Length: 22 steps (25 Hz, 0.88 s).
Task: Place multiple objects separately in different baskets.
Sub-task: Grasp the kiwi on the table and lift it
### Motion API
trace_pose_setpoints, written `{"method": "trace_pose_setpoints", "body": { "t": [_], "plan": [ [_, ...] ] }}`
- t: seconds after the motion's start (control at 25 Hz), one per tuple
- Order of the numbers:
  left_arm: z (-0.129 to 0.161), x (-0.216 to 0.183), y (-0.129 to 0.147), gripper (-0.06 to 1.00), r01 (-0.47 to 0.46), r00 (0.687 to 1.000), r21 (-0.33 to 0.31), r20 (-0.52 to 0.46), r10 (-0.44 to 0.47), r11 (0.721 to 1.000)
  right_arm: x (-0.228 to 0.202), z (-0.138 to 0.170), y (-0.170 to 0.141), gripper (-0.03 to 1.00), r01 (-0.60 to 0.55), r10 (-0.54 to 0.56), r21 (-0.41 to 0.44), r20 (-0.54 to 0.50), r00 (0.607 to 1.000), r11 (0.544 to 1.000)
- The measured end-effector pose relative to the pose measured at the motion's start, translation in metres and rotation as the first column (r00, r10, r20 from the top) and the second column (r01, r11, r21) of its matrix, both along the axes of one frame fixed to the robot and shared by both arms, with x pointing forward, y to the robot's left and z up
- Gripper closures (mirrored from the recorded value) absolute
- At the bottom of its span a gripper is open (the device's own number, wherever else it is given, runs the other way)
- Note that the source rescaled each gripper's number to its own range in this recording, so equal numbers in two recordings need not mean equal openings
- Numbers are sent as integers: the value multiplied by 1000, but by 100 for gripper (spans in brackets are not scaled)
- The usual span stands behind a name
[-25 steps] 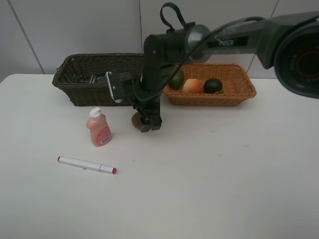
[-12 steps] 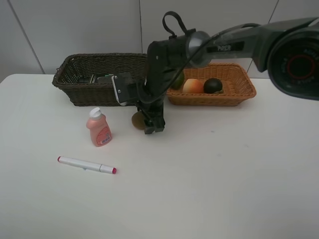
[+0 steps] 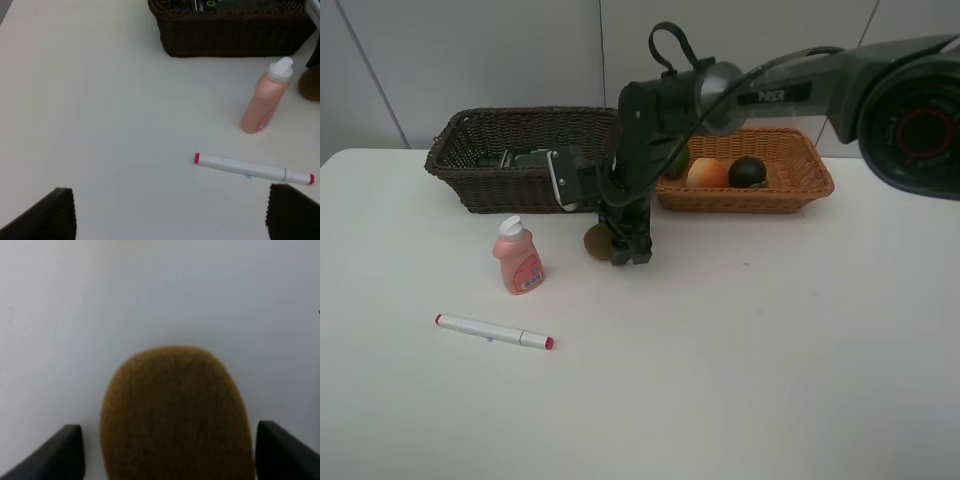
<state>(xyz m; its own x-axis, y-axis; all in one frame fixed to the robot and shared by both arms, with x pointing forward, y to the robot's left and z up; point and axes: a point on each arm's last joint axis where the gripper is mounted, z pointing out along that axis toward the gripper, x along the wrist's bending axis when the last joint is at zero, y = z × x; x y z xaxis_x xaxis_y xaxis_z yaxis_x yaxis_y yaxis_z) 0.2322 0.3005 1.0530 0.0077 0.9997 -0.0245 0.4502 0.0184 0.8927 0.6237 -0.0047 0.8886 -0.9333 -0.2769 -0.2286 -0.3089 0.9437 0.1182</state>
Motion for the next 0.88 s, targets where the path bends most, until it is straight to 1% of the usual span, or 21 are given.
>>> {"method": "trace_pose_setpoints", "body": {
  "t": [0.04,0.08,0.12,0.64,0.76,0.88],
  "plan": [
    [0,0,0,-6,0,1000,0,0,0,1000,0,0,0,45,0,0,0,0,1000,1000],
    [0,0,0,-6,0,1000,0,0,0,1000,0,0,0,63,2,-2,0,-3,1000,1000],
    [0,0,0,-6,0,1000,0,0,0,1000,0,0,0,60,2,-2,-1,-5,1000,1000],
    [0,0,0,-6,0,1000,0,0,0,1000,-2,1,-1,60,0,0,-15,-20,1000,1000],
    [0,0,0,-6,0,1000,0,0,0,1000,-3,3,-2,60,-2,1,-22,-30,1000,1000],
    [0,0,0,-6,0,1000,0,0,0,1000,-5,14,-4,60,-7,6,-34,-32,999,999]
  ]
}}
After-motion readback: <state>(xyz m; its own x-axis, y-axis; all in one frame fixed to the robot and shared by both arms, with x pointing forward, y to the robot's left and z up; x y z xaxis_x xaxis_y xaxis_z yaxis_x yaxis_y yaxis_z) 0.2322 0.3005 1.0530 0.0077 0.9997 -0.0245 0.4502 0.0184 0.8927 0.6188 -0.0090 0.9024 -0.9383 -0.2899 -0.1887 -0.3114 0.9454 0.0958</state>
